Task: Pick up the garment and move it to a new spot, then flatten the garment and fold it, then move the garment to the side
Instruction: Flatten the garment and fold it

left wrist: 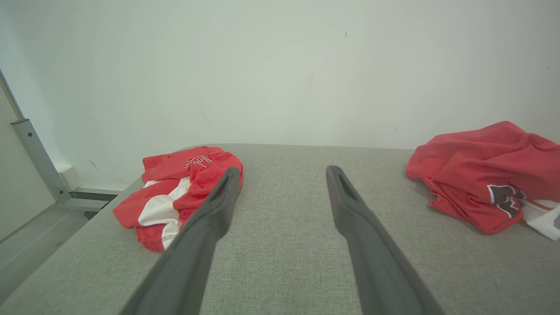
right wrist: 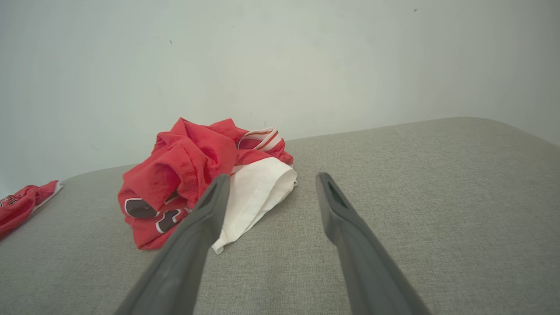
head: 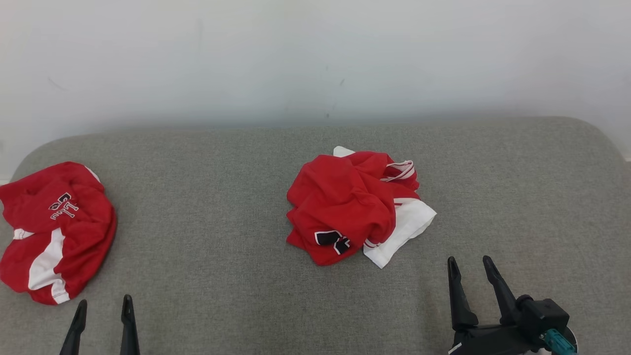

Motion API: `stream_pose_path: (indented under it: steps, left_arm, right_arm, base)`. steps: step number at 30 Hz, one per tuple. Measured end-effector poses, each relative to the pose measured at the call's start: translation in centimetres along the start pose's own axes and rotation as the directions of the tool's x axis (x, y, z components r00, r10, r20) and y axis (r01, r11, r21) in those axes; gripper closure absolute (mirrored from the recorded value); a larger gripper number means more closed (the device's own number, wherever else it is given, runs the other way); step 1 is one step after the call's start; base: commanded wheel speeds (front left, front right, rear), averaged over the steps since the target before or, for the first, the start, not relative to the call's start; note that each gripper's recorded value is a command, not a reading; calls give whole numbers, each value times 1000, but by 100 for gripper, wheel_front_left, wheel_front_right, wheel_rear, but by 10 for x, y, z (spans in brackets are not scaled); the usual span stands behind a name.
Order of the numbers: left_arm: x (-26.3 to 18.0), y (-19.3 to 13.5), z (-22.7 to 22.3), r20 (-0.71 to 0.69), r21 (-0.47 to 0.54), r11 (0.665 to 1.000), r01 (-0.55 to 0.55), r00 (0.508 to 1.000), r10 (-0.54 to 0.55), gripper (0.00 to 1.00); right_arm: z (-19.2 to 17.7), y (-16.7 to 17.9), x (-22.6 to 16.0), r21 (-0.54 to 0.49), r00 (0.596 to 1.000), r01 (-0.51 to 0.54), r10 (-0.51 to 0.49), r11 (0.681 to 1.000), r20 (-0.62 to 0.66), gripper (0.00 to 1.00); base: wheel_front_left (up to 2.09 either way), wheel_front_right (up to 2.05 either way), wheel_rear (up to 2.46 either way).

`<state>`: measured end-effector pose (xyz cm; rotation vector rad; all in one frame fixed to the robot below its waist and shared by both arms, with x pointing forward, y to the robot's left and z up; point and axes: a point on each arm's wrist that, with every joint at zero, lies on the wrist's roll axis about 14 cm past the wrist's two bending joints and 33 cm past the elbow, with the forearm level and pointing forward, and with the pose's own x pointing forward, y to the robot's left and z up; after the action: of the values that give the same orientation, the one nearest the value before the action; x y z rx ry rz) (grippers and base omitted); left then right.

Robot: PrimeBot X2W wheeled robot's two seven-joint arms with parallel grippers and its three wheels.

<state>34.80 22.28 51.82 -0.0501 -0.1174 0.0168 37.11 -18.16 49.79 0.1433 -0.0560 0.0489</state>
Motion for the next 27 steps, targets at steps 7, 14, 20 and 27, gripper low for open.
stream_pose_path:
  steps: [7, 14, 20, 27]
  left_arm:
    - [-2, 0, -5, -15, -7, 1000, -2, 1000, 2, 0]
    - [-2, -1, -7, -20, -11, 1000, -1, 1000, 1, 0]
    - [-1, -1, -9, -24, -13, 1000, 0, 1000, 0, 0]
    - [-1, -2, -9, -26, -15, 1000, 5, 1000, -5, 0]
  right_arm:
    - [-4, 1, 0, 1, 1000, -1, 1, 1000, -12, 0]
    - [-7, 1, -1, 2, 1000, -2, 2, 1000, -21, 0]
    - [-8, 0, -1, 2, 1000, 0, 0, 1000, -26, 0]
    - [-10, 0, -1, 3, 999, 2, -2, 1000, -32, 0]
  base:
    - [0, 0, 0]
    - [0, 0, 0]
    - [0, 0, 0]
    - [0, 0, 0]
